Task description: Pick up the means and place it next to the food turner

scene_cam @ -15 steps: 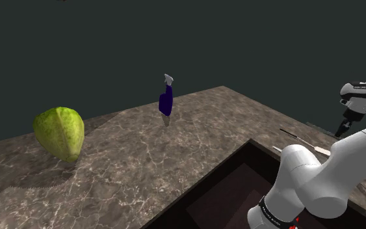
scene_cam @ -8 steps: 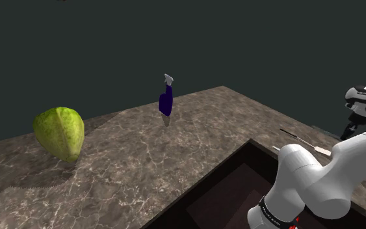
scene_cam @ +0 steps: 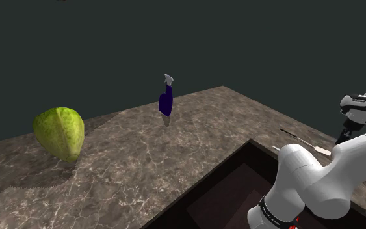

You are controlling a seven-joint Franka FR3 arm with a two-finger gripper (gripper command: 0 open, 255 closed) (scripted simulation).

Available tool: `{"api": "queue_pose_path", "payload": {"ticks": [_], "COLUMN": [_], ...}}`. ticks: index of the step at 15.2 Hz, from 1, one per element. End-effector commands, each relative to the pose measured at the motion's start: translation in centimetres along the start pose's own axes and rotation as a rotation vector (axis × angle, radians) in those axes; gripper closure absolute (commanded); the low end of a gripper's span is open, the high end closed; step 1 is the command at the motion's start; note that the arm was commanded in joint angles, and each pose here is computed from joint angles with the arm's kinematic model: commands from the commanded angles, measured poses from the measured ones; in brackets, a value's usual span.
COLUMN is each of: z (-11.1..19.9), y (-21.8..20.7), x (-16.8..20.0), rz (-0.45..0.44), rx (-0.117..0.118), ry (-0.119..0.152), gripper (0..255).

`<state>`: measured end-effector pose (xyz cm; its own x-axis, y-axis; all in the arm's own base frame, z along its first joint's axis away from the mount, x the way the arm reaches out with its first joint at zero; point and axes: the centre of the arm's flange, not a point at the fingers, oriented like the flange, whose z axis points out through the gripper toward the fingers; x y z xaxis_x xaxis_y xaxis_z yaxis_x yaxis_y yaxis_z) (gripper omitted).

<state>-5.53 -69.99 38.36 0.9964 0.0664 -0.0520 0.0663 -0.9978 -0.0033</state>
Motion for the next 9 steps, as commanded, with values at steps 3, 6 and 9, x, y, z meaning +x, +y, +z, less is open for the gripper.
{"api": "queue_pose_path", "payload": {"ticks": [3,6,9], "z": [1.44,1.44,1.44], "y": [-0.07,-0.07,-0.07], "x": [0.1,0.1,0.1], "rz": [0.0,0.0,0.0], "rx": [0.0,0.0,0.0], "ry": [0.0,0.0,0.0], "gripper": [255,255,255]}}
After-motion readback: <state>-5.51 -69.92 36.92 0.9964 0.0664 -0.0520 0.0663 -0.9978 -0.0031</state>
